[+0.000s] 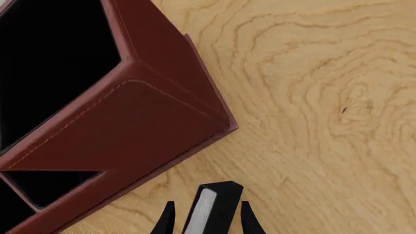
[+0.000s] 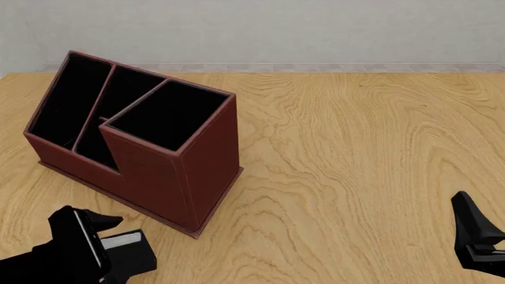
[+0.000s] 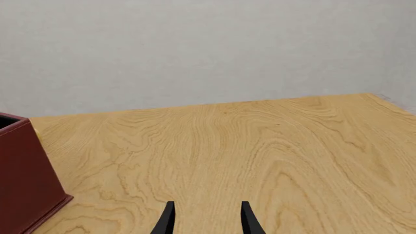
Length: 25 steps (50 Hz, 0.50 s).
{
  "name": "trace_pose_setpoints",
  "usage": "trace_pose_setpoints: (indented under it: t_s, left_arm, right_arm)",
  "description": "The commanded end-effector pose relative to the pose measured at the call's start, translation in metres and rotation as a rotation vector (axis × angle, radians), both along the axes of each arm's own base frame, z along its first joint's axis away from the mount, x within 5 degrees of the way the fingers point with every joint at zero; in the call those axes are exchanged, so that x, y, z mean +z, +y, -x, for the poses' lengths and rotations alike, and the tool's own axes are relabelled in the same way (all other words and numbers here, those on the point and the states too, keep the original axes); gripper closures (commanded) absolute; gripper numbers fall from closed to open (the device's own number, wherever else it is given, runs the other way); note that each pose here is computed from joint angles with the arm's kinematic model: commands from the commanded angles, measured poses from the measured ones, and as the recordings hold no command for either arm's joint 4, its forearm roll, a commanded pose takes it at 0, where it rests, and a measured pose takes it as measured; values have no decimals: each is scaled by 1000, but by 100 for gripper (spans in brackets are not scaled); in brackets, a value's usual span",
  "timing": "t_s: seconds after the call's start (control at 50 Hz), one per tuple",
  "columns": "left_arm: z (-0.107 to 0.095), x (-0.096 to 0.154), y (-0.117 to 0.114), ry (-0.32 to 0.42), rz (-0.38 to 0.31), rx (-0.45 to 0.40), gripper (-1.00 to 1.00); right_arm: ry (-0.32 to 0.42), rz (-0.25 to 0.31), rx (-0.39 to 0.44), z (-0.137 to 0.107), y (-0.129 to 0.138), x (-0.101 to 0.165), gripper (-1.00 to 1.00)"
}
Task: Pick up the book and place it in the left compartment of the caddy.
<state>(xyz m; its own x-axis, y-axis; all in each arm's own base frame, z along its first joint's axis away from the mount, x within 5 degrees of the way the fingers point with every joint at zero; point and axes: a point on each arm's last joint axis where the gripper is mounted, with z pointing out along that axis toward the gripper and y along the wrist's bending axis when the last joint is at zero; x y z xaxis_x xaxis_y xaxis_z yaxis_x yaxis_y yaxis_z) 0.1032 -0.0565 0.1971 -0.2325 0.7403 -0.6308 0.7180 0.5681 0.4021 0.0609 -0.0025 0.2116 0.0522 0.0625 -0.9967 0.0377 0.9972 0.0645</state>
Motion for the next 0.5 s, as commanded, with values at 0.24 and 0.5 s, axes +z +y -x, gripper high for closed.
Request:
trace_pose_setpoints:
  t_s: [0.24, 0.5]
  left_arm:
    - [-1, -9, 2, 13, 0, 23, -100]
    - [-1, -12, 2, 17, 3, 27, -100]
  right_arm:
    - [1, 4, -2, 1, 0, 0, -100]
    - [1, 4, -4, 0, 0, 0, -100]
